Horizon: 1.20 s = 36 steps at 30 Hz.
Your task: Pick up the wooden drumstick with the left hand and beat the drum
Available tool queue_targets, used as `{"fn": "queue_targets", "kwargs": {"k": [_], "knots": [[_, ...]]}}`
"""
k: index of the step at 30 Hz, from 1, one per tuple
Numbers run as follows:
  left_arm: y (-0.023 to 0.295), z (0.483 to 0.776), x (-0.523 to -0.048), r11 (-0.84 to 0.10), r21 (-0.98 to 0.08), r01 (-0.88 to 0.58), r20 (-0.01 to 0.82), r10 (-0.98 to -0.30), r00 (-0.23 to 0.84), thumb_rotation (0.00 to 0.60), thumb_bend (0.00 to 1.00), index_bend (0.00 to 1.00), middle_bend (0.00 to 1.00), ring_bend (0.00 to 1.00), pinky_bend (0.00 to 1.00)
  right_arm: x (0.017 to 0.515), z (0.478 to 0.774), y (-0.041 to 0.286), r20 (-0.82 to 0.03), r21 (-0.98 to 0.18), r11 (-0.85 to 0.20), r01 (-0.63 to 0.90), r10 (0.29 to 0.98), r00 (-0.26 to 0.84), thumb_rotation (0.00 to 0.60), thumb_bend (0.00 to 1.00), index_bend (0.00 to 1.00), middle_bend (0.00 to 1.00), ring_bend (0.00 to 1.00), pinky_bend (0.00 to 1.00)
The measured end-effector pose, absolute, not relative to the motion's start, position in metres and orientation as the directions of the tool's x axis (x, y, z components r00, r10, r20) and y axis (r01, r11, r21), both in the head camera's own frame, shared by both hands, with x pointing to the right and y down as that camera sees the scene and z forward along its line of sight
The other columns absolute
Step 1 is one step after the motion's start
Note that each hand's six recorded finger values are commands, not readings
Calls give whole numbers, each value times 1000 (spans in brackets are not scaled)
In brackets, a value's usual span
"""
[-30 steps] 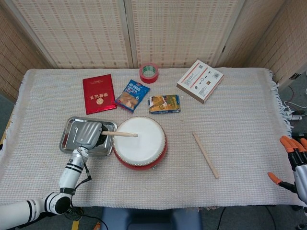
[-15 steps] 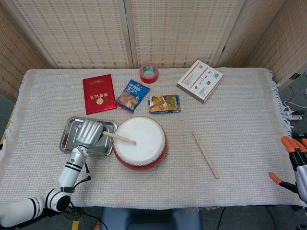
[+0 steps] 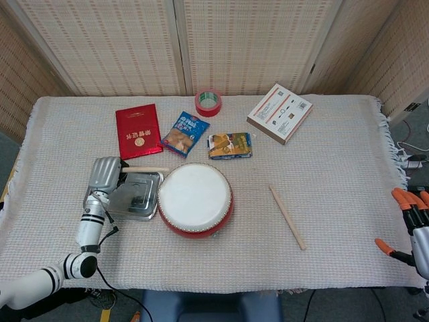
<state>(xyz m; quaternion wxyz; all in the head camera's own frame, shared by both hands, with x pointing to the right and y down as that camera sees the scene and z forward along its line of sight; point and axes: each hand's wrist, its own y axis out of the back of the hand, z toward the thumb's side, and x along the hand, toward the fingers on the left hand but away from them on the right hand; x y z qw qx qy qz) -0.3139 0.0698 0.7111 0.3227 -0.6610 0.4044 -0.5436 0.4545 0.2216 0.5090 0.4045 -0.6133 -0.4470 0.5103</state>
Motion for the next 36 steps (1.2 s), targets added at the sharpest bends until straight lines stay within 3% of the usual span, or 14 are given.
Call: {"fn": "queue_targets", "kwargs": {"k": [14,20,22,24,29,32,36], "knots": [[79,758,-324,-558,-830,11,557,-827,78,600,696,1000,1000,946,1000,456,511,221,-274,-951,-281,130,959,69,600,37,0,77,0,0],[83,762,-321,-569,-821,35,570,-817,87,600,625,982,976,887,1000,455,513,220,-280,-949,-287,129,958,70,600,38,0,77,0,0],[84,762,-320,-572,-820,34,572,-815,90,600,586,902,884,800,984,455,514,219,-281,-949,-288,129,957,69,600,38,0,77,0,0],[85,762,-320,-578,-815,41,579,-810,94,600,552,779,749,681,907,454,514,219,-280,-949,-287,130,958,70,600,37,0,77,0,0],[85,761,-322,-591,-805,55,593,-800,90,600,510,414,395,349,556,453,513,219,-280,-949,-287,129,957,74,600,37,0,76,0,0],[85,761,-324,-593,-803,62,597,-798,83,600,491,261,252,211,390,453,513,219,-281,-949,-288,129,957,73,600,37,0,77,0,0],[83,761,-328,-595,-801,66,599,-798,66,600,463,142,145,98,264,453,512,219,-278,-950,-286,128,958,73,600,37,0,76,0,0]]}}
